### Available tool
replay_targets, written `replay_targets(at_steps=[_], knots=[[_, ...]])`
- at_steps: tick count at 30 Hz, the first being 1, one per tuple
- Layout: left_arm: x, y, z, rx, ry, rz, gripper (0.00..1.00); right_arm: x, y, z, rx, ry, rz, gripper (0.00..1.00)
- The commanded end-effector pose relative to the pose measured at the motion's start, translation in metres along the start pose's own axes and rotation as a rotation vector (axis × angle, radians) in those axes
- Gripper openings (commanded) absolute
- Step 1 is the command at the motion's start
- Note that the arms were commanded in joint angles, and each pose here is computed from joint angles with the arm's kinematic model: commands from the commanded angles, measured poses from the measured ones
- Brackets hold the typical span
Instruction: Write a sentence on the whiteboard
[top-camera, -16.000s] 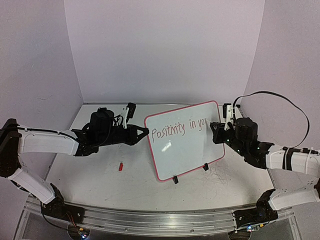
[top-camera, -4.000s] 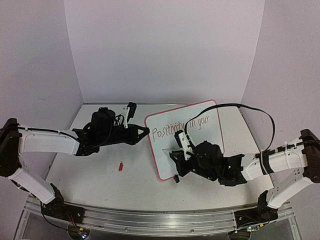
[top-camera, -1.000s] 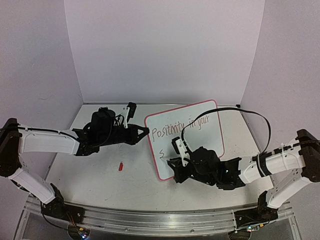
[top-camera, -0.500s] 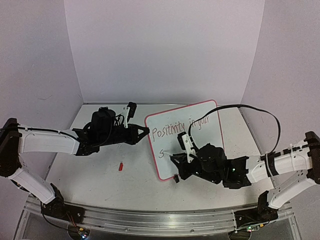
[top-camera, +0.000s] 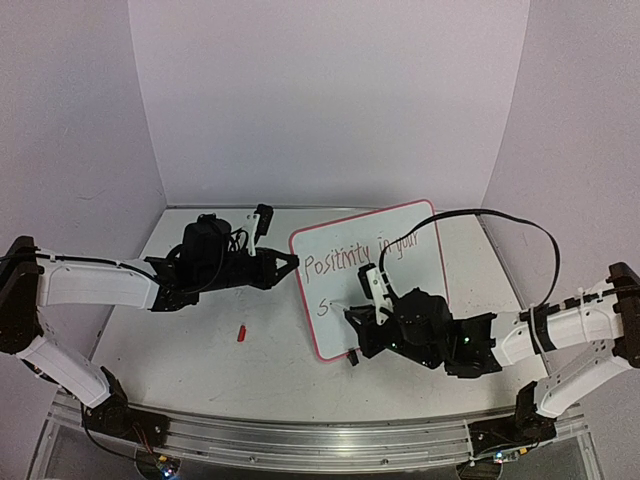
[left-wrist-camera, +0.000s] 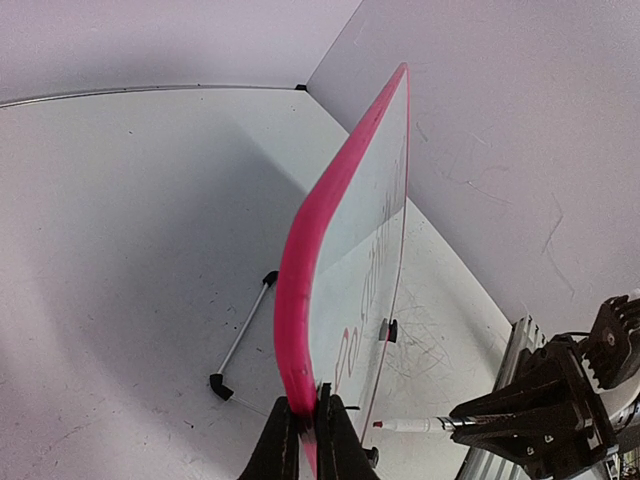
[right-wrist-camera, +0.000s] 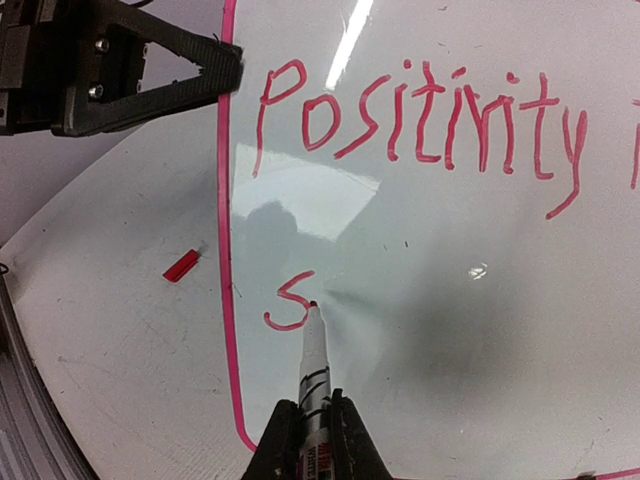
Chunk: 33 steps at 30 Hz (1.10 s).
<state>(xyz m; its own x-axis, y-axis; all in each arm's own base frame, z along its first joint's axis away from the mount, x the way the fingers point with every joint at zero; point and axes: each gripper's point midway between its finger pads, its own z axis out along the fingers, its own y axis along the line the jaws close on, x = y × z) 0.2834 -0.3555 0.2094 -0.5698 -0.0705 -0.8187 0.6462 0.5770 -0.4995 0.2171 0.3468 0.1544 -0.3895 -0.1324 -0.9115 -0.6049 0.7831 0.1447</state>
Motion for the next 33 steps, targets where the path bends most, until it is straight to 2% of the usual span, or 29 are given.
replay_targets(at_steps=[1, 33], knots=[[-0.007, 0.006, 0.004, -0.044, -0.011, 0.041, 0.00, -0.009, -0.007, 0.003, 0.035, -0.031, 0.024, 0.00], [-0.008, 0.007, 0.004, -0.046, -0.012, 0.042, 0.00, -0.002, -0.004, 0.015, 0.017, 0.000, -0.004, 0.00]])
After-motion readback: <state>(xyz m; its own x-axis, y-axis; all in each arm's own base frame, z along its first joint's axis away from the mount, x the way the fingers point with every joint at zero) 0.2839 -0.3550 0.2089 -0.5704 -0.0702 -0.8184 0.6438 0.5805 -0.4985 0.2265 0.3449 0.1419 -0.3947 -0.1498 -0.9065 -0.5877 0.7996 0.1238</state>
